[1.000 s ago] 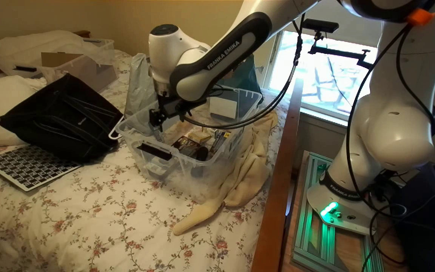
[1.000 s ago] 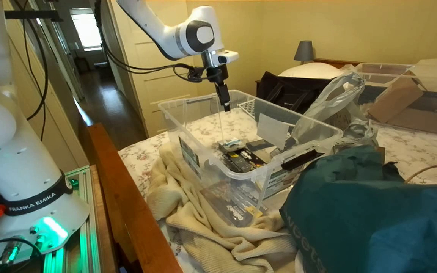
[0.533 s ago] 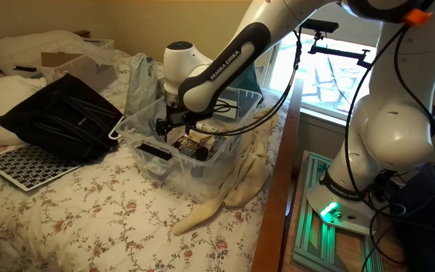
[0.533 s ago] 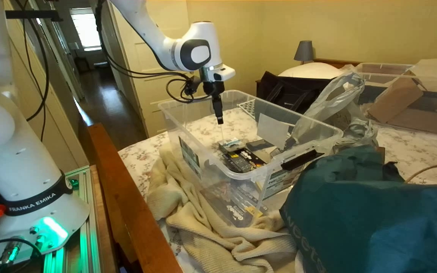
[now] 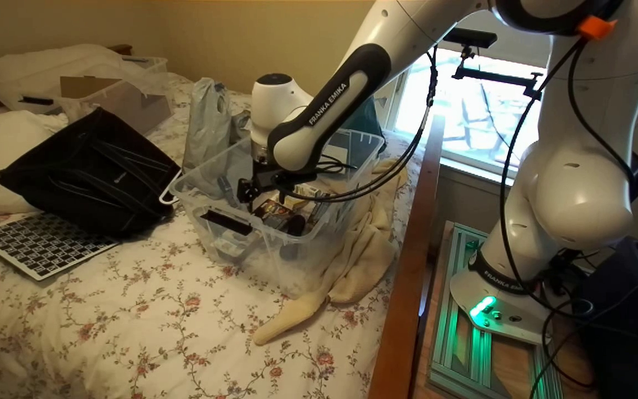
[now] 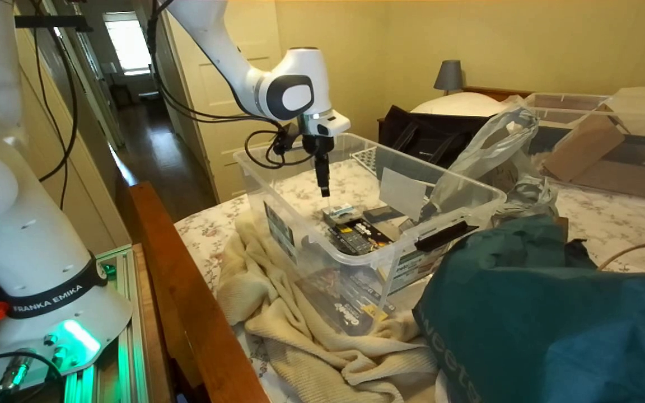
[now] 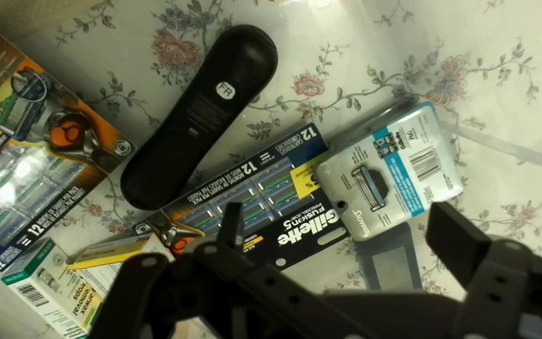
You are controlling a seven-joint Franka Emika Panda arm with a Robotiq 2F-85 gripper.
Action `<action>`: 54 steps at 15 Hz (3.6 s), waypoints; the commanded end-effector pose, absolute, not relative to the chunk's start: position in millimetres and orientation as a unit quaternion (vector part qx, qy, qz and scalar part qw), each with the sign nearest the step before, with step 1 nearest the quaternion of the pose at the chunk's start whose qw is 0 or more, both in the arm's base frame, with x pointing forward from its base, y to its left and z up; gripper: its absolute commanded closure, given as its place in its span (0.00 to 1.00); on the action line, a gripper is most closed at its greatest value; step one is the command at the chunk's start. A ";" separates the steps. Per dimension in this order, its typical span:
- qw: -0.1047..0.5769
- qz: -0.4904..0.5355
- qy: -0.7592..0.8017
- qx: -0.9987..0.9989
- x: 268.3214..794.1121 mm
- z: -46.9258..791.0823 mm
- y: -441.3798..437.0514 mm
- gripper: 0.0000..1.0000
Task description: Take an item out of the plastic container
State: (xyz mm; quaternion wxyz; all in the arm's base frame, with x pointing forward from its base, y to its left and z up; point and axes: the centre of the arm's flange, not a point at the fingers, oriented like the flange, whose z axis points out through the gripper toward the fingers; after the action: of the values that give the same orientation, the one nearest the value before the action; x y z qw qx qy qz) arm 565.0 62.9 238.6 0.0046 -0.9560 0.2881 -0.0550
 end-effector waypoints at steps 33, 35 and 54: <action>-0.082 -0.050 0.550 -0.829 599.4 128.4 -46.1 0.00; -0.099 -0.063 0.538 -0.835 600.3 131.1 -61.6 0.00; -0.105 -0.074 0.531 -0.838 598.8 134.4 -85.6 0.00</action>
State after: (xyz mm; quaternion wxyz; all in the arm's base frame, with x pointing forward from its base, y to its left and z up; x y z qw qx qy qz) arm 602.1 -78.1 134.9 -0.1006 -0.8303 0.5447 -0.0618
